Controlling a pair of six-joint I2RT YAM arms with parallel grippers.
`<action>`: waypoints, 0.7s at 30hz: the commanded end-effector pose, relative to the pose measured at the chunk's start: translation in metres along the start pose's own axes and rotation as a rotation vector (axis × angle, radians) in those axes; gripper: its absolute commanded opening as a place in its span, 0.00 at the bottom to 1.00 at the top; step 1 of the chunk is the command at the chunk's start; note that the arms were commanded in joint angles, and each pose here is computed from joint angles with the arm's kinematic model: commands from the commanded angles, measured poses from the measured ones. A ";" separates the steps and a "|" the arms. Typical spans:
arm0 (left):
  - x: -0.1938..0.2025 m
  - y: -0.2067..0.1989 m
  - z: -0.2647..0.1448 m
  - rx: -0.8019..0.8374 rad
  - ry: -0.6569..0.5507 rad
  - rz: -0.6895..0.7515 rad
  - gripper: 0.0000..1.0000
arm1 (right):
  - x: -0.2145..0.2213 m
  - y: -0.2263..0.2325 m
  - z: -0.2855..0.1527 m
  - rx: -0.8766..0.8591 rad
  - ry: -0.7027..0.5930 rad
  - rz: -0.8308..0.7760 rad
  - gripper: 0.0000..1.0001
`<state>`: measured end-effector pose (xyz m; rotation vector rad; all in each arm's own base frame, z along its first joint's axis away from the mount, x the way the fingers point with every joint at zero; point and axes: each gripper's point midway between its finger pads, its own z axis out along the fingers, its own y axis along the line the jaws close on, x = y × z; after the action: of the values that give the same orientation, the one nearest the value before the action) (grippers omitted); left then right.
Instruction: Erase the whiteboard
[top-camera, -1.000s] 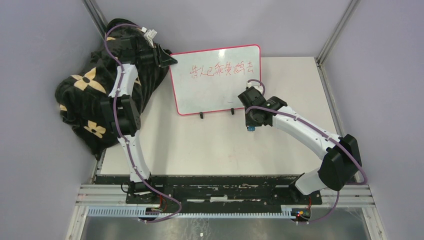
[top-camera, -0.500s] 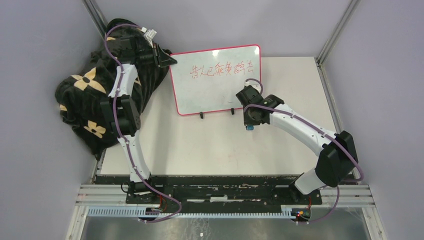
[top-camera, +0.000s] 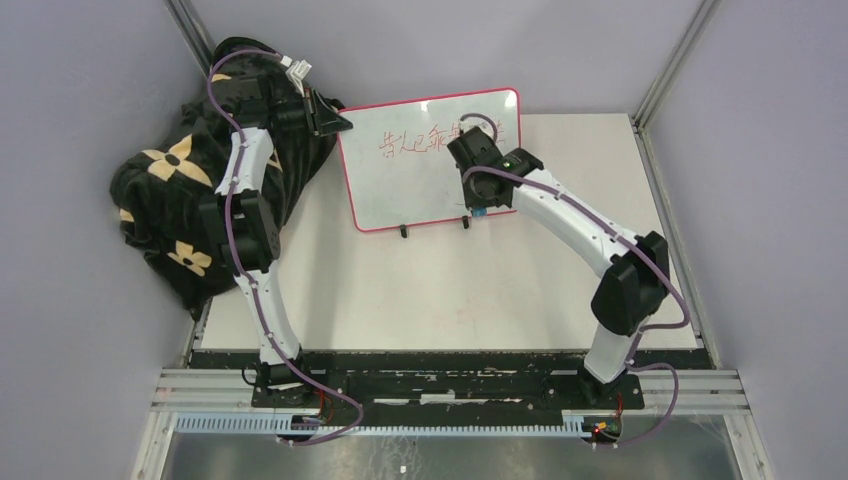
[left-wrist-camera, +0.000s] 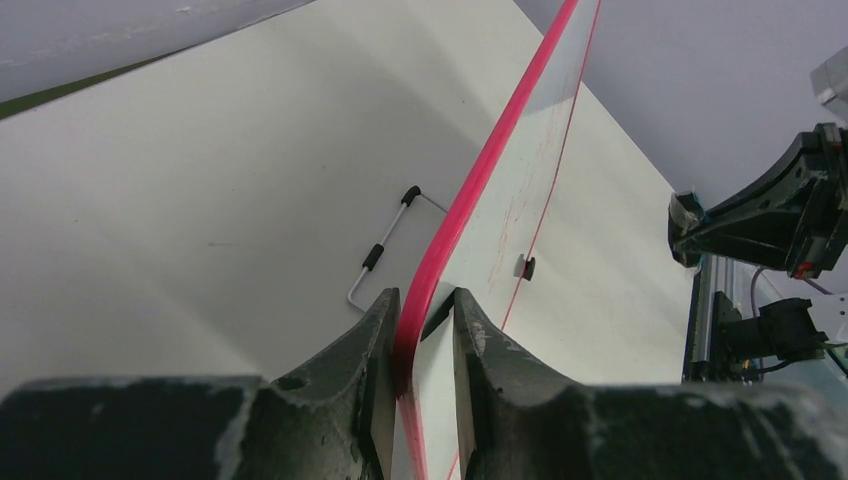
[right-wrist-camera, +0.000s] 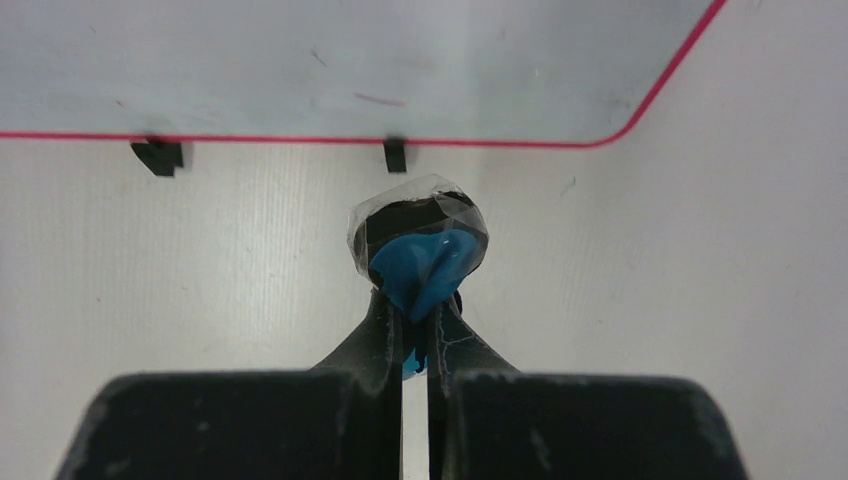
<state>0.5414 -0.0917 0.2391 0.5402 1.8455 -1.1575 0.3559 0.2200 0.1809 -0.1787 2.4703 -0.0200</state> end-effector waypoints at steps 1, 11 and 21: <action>0.001 0.008 -0.005 -0.034 0.008 0.034 0.03 | -0.060 0.009 -0.002 -0.006 -0.117 -0.033 0.01; -0.004 0.005 -0.006 -0.040 0.004 0.040 0.03 | -0.143 0.070 0.003 -0.172 -0.311 0.002 0.01; -0.008 0.000 -0.006 -0.057 0.002 0.042 0.03 | -0.164 0.143 0.011 -0.250 -0.535 -0.061 0.01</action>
<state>0.5413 -0.0898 0.2367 0.5350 1.8555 -1.1498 0.4616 0.3405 0.2337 -0.2983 2.1059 0.2177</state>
